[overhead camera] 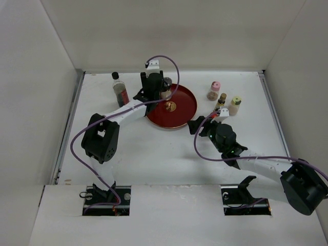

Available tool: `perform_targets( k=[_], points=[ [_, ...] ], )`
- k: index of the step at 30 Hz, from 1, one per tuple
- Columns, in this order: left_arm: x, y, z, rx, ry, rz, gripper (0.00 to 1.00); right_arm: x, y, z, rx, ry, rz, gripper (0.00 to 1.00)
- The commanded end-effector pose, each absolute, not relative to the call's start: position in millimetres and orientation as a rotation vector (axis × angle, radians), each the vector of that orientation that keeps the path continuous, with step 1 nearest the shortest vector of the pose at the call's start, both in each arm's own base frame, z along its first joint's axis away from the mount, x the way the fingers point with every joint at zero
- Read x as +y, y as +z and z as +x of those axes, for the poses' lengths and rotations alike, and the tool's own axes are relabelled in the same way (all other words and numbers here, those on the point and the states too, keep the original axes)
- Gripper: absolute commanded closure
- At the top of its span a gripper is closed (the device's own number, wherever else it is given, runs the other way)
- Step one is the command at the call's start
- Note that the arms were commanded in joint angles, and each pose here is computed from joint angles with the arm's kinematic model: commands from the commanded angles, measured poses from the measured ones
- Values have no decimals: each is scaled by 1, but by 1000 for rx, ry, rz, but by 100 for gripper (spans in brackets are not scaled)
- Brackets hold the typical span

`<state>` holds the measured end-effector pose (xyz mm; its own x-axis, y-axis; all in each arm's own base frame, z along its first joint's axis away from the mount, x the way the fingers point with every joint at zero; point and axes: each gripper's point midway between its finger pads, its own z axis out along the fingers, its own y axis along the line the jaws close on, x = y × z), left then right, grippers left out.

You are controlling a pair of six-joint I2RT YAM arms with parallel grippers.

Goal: Organize the condiment bottles

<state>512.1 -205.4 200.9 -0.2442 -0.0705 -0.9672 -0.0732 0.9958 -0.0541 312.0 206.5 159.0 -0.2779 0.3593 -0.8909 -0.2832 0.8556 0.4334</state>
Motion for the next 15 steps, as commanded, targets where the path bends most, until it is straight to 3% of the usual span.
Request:
perform_targets(
  k=[1,3,6,15],
  points=[
    [-210,240,512,1680,-80,-182,50,210,188,317,1656,678,81,1],
    [-206,247,507,1663,-88,-197,34,210,186,317,1664,675,79,1],
    [-203,267,499,1635,-108,-205,21,211,187,316,1661,678,77,1],
    [-180,327,464,1575,-128,-239,16,211,186,317,1662,675,79,1]
  ],
)
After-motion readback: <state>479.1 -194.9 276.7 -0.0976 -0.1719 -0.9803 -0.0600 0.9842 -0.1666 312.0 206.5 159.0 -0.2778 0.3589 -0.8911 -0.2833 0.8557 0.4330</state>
